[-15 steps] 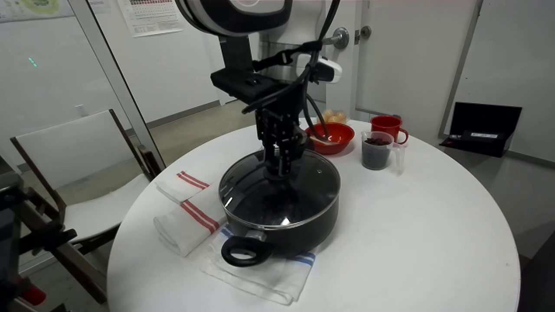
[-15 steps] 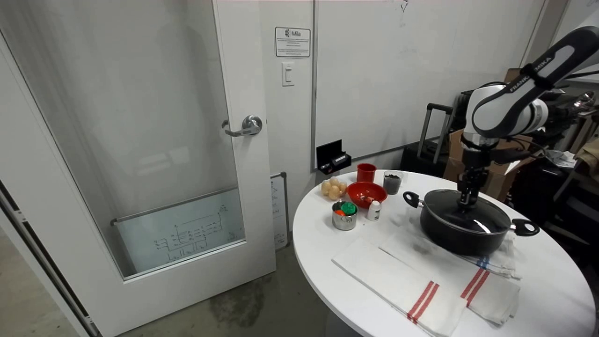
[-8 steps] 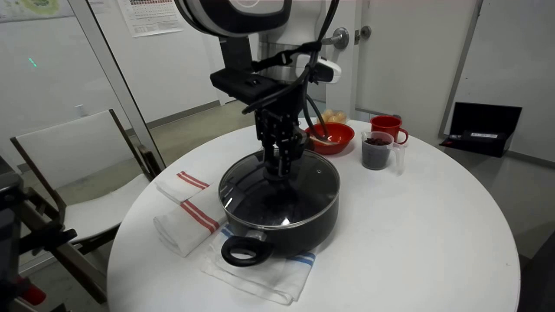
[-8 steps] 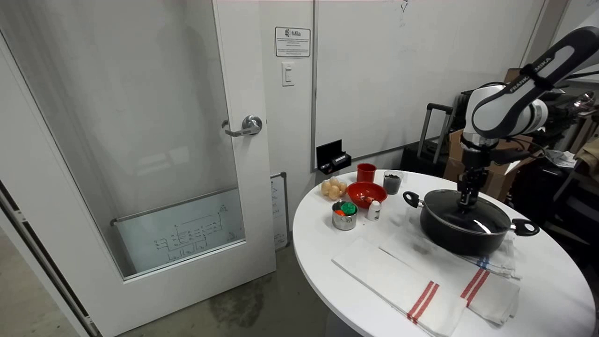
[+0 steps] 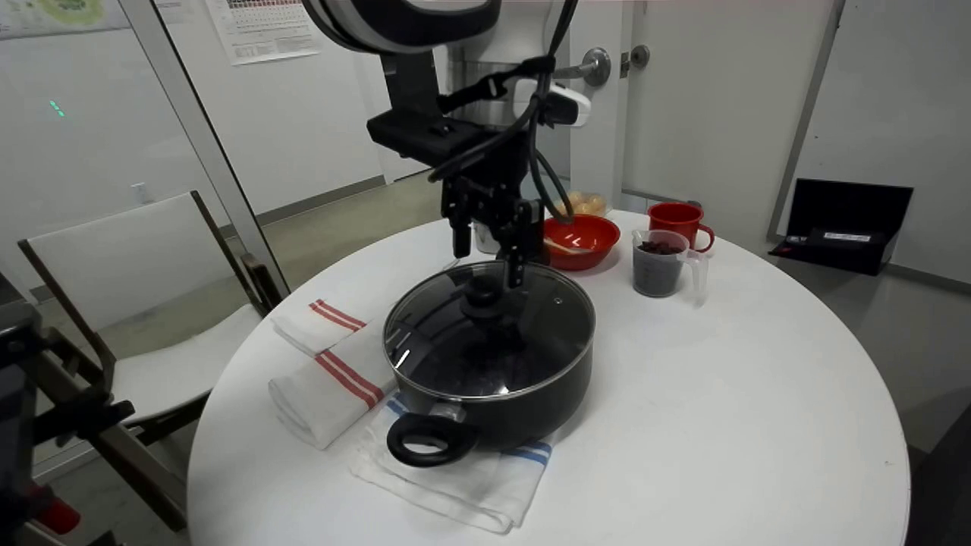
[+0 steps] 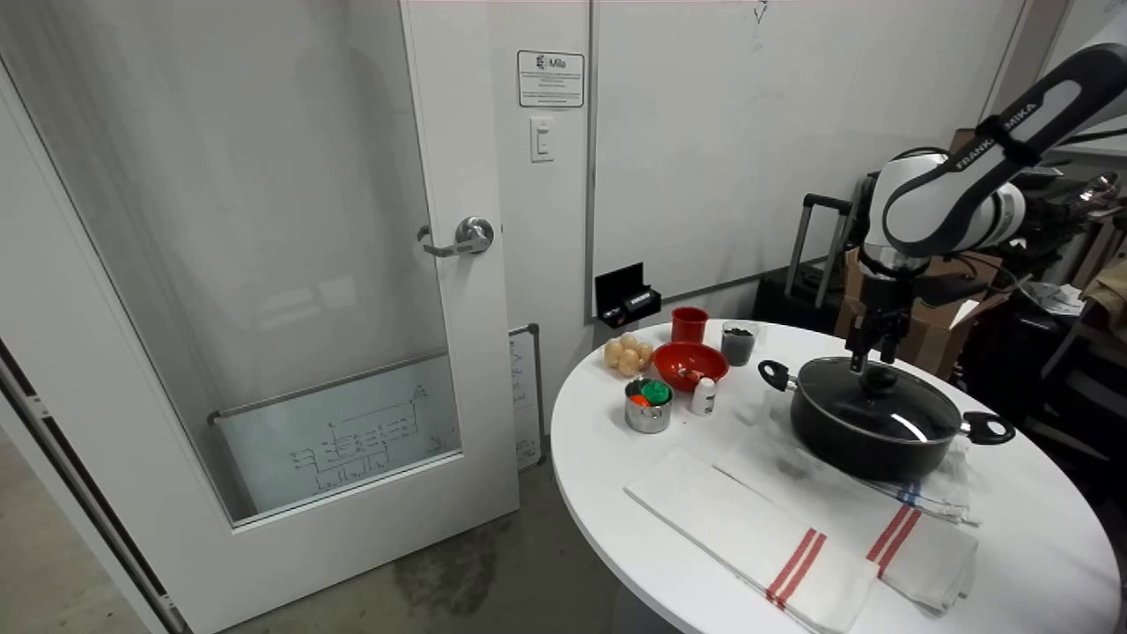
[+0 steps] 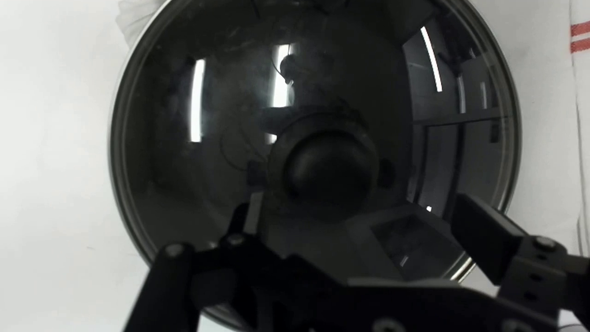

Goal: Put the glass lid on the black pot.

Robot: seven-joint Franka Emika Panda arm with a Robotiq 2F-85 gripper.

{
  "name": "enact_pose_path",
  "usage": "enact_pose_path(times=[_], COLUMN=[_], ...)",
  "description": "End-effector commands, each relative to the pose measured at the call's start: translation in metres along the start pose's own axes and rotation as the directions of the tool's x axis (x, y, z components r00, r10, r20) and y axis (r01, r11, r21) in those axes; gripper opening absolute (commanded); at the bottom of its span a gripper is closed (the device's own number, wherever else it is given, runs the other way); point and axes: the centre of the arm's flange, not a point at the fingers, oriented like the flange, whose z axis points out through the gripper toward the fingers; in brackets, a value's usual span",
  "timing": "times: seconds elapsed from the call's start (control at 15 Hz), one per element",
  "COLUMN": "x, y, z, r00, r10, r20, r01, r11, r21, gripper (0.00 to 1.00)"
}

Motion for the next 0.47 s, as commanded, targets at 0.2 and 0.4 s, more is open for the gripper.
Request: enact_pose_path(times=[0.2,0.4], x=[-0.012,-0.018], y=[-0.021,-0.026], z=[-0.032,-0.042], r00=[0.997,0.996], r10=[-0.051,-0.057], r20=[-0.056,-0.069], r01=[0.05,0.054], r11=[0.998,0.998], r21=[-0.028,-0.038], gripper=[1.0,1.0])
